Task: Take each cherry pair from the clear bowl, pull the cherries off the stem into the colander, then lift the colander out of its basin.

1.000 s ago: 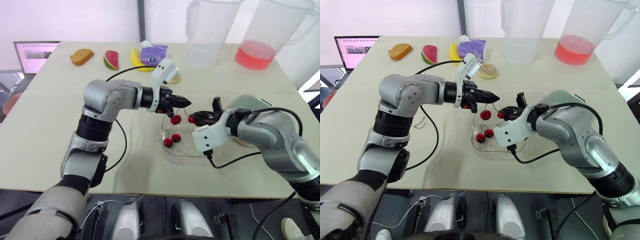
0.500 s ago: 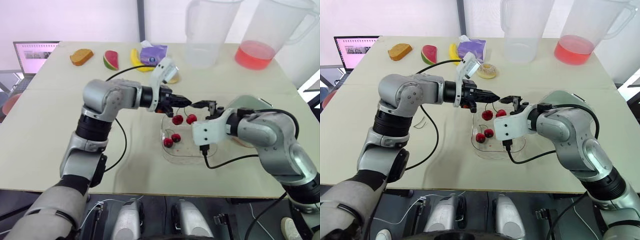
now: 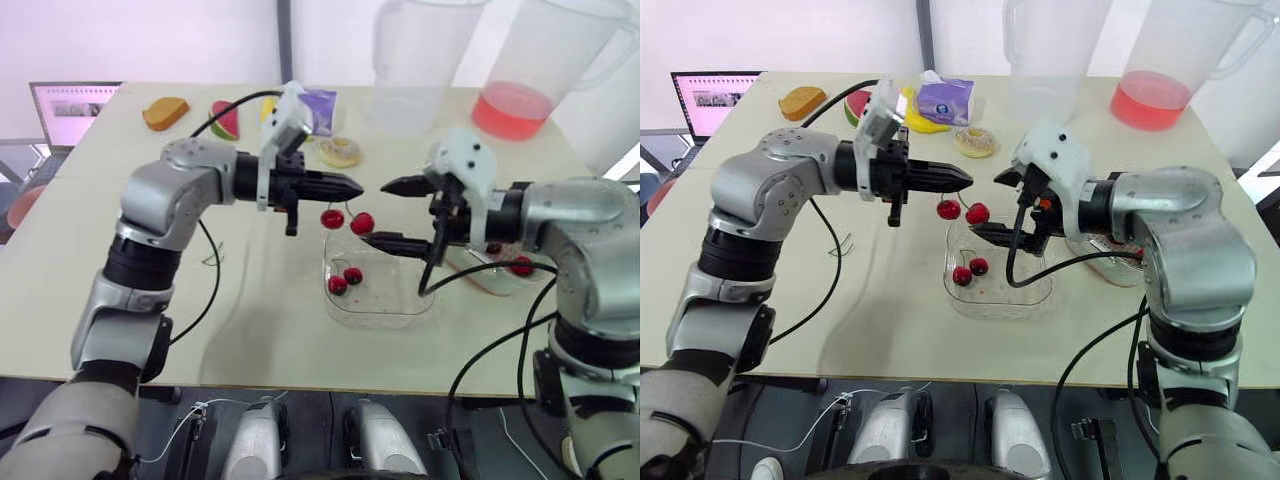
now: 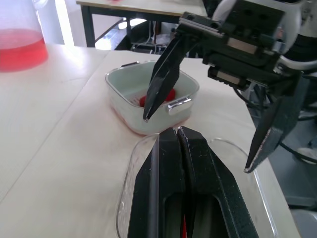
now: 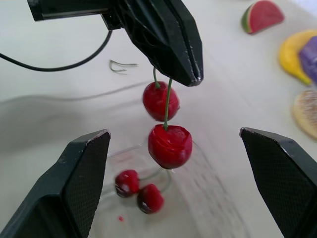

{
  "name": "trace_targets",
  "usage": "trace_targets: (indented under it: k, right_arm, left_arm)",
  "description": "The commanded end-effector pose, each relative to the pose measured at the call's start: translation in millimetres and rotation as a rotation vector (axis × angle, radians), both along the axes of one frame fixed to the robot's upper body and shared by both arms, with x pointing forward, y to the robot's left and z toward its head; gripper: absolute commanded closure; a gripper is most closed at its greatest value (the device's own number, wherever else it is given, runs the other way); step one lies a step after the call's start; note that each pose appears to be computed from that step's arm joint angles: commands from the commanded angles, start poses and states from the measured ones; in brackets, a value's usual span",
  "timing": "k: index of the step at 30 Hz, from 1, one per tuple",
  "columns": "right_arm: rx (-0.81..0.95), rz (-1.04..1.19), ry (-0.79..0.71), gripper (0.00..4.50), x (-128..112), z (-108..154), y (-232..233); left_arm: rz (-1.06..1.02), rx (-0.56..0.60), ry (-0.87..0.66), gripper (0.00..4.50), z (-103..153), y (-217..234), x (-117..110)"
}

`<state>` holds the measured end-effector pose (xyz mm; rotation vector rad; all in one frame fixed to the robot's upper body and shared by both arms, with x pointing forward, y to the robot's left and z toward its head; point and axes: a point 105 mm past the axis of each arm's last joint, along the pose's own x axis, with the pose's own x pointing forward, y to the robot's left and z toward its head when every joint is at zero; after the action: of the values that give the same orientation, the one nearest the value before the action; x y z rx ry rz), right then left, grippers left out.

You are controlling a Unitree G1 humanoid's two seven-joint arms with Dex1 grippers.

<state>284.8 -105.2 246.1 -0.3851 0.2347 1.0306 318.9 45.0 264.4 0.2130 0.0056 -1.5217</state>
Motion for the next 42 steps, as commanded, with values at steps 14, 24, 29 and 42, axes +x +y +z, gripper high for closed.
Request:
trace_targets:
  k: [14,24,29,42]
  right_arm:
    - [0.021,0.050,0.056,0.59,2.3,-4.9,11.7]
    - [0.017,0.049,0.062,4.20,0.6,-7.3,12.7]
    - [-0.025,0.026,0.096,4.20,-0.1,-21.4,8.2]
    - [0.064,-0.112,0.106,4.20,5.3,-21.0,-16.9]
  left_arm:
    - [-0.028,-0.058,-0.031,4.50,13.9,-1.1,-13.0]
    - [-0.016,-0.062,-0.027,4.50,14.1,-0.9,-12.7]
    - [-0.005,-0.070,-0.026,4.50,15.2,-1.2,-10.4]
    - [0.028,-0.072,-0.017,4.50,13.9,4.5,-8.1]
